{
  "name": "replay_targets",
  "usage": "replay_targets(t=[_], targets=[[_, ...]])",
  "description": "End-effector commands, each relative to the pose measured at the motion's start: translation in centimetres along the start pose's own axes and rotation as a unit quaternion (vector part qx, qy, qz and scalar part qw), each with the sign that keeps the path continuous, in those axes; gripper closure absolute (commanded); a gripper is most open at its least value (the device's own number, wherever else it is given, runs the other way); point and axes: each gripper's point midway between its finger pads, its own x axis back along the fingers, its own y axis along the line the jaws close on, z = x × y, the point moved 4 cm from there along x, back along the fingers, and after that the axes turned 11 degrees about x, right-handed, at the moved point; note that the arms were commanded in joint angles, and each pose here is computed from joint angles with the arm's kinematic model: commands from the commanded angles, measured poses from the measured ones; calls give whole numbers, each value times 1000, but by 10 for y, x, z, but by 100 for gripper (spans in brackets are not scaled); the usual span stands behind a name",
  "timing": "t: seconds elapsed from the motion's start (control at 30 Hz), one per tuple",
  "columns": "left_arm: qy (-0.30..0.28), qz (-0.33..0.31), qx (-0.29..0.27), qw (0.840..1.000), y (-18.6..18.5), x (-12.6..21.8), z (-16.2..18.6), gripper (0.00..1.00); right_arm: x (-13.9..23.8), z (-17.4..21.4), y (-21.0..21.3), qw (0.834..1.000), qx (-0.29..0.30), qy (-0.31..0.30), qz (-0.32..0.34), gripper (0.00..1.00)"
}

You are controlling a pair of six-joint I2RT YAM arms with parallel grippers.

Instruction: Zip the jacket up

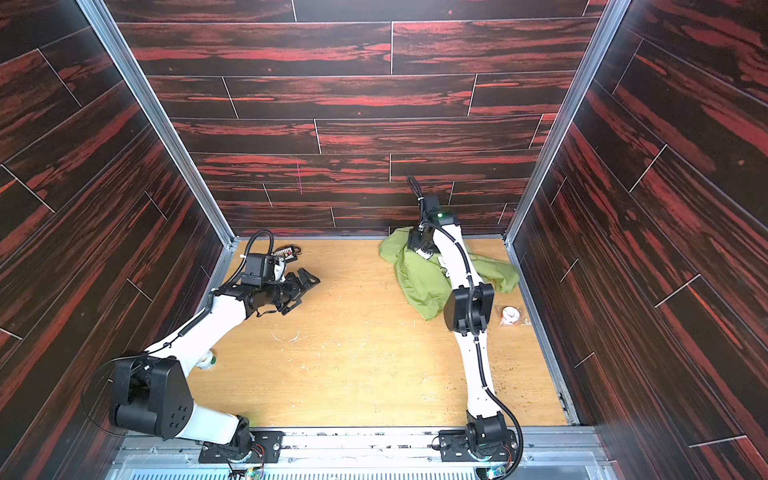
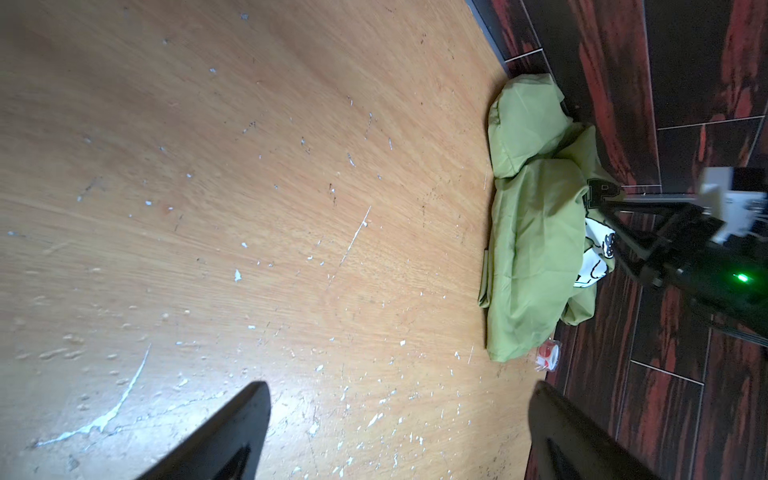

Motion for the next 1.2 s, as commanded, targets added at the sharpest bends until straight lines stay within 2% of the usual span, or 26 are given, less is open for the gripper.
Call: replay_targets(t=[0.0,0.03,0.07,0.13,0.17,0.37,0.6,0.8,0.87,0.93,0.97,1.03,1.1,1.17], targets=[[5,-2,-9,1000,1,9,6,0,-21,8,3,1000,-16,19,-14,63],[4,-2,-10,1000,1,8,5,0,-15,3,5,999,-20,9,-27,76],[4,-1,-9,1000,0,8,4,0,-8,-2,10,999,-21,-2,-41,84],[4,-1,-6,1000,-1,7,1,1,18,-17,26,995,-17,-36,-88,96],[4,-1,-4,1000,-1,6,-1,1,30,-22,33,993,-15,-50,-109,100],[-9,11,13,1000,-5,4,-17,1,123,-34,98,959,30,-107,-260,100],[-36,18,31,999,-5,10,-35,2,227,-9,172,893,96,-120,-423,100],[-63,19,40,997,-1,24,-49,2,313,0,186,837,115,-155,-513,100],[-71,19,42,996,0,30,-52,1,330,0,181,830,111,-165,-522,100],[-78,21,42,996,-1,37,-55,2,334,-1,170,834,94,-167,-517,100],[-81,21,40,996,-1,40,-55,1,329,-2,160,844,76,-163,-506,100],[-85,22,31,996,-4,46,-54,1,307,-2,131,873,25,-145,-465,100],[-82,22,23,996,-6,50,-51,1,270,3,92,904,-38,-111,-412,100],[-74,19,19,997,-4,52,-47,2,234,14,54,919,-96,-80,-373,100]])
